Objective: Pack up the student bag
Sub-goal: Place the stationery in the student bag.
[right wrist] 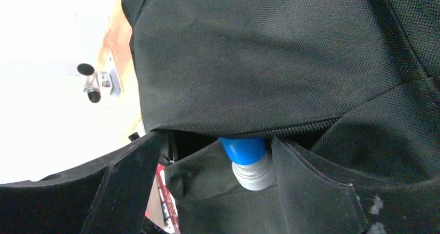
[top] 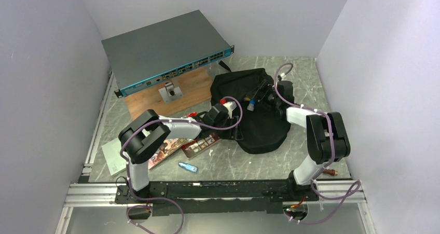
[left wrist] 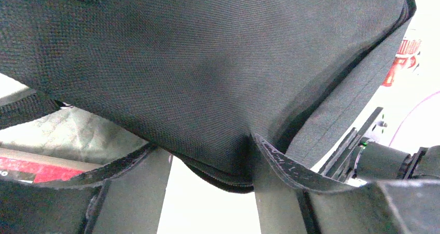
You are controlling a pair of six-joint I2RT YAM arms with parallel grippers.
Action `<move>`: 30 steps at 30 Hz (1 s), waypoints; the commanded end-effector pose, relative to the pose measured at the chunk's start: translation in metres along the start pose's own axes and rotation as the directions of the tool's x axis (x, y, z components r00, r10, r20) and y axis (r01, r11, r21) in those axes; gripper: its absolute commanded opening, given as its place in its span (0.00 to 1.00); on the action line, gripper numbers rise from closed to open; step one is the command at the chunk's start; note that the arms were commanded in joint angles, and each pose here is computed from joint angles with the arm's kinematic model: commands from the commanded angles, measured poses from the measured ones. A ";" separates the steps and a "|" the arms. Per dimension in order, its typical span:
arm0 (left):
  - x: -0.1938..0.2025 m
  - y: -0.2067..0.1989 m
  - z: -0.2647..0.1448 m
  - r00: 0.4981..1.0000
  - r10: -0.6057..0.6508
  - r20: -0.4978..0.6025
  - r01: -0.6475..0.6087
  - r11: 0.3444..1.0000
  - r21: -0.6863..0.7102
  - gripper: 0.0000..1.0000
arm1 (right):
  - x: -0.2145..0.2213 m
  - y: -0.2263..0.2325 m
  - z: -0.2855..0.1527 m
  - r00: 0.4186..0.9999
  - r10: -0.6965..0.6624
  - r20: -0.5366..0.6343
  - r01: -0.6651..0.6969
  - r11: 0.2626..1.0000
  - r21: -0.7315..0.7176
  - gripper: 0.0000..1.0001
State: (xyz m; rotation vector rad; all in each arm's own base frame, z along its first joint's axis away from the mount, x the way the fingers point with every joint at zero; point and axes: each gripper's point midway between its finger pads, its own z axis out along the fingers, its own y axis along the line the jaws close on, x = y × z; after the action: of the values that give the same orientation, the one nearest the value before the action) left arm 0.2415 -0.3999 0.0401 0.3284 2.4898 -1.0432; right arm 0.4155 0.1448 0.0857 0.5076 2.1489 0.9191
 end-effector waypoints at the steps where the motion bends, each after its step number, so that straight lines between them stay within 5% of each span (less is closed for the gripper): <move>1: 0.014 0.002 -0.006 0.998 0.034 -0.043 -0.035 0.999 -0.031 0.62 | -0.016 0.012 -0.018 0.989 -0.144 0.035 0.144 0.989 0.018 0.82; 11: 0.009 -0.003 -0.010 0.997 0.067 -0.041 -0.068 0.997 -0.030 0.62 | 0.013 -0.009 -0.046 0.953 -0.301 -0.035 0.303 0.949 0.091 0.78; 19: 0.012 -0.003 -0.009 0.997 0.064 -0.048 -0.065 0.998 -0.023 0.62 | 0.030 -0.012 -0.029 0.943 -0.329 -0.053 0.332 0.939 0.087 0.41; 30: 0.010 -0.006 -0.009 0.997 0.063 -0.044 -0.063 0.998 -0.010 0.63 | 0.018 -0.016 -0.002 0.938 -0.347 -0.028 0.346 0.922 0.173 0.18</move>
State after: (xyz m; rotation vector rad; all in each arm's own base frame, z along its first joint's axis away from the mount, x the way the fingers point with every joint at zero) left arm 0.2382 -0.3966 0.0401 0.3715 2.4934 -1.0034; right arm 0.3629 0.1509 0.0394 0.1789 2.3605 0.6147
